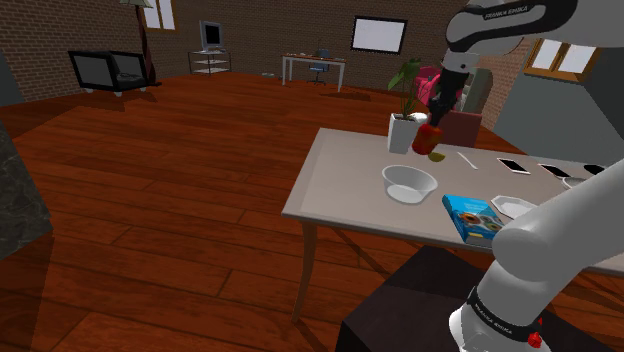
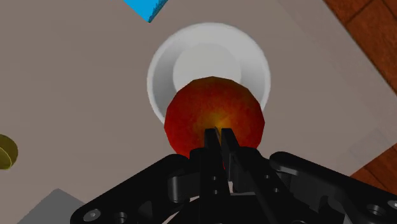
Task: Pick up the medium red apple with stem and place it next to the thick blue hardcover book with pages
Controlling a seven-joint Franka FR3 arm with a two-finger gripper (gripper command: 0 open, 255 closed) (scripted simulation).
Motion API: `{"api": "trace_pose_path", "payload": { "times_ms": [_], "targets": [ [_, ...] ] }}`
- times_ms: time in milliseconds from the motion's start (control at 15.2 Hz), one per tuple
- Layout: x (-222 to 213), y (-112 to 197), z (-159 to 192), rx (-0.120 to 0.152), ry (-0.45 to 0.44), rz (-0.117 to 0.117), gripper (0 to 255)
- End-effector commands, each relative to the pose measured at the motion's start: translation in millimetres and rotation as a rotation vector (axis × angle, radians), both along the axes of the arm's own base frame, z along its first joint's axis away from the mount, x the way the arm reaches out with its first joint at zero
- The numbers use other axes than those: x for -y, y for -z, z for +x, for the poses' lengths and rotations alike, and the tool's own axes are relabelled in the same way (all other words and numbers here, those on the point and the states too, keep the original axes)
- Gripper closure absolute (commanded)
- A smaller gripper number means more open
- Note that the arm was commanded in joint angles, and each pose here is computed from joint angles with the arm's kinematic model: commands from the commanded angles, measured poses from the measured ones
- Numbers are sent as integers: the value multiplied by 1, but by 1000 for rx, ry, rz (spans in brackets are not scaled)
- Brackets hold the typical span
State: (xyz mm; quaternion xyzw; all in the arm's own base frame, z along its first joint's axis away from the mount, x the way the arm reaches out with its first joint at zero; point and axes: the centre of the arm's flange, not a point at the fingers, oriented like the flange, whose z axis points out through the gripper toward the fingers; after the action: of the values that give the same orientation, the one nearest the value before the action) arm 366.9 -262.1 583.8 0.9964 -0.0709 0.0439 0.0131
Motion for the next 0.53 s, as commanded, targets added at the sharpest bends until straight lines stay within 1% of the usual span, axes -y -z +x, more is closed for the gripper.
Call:
{"api": "trace_pose_path", "payload": {
  "times_ms": [0, 462],
  "targets": [
    [3, 1, -28, 0, -1, 0, 255],
    [20, 1, -119, 0, -1, 0, 255]
  ]
}}
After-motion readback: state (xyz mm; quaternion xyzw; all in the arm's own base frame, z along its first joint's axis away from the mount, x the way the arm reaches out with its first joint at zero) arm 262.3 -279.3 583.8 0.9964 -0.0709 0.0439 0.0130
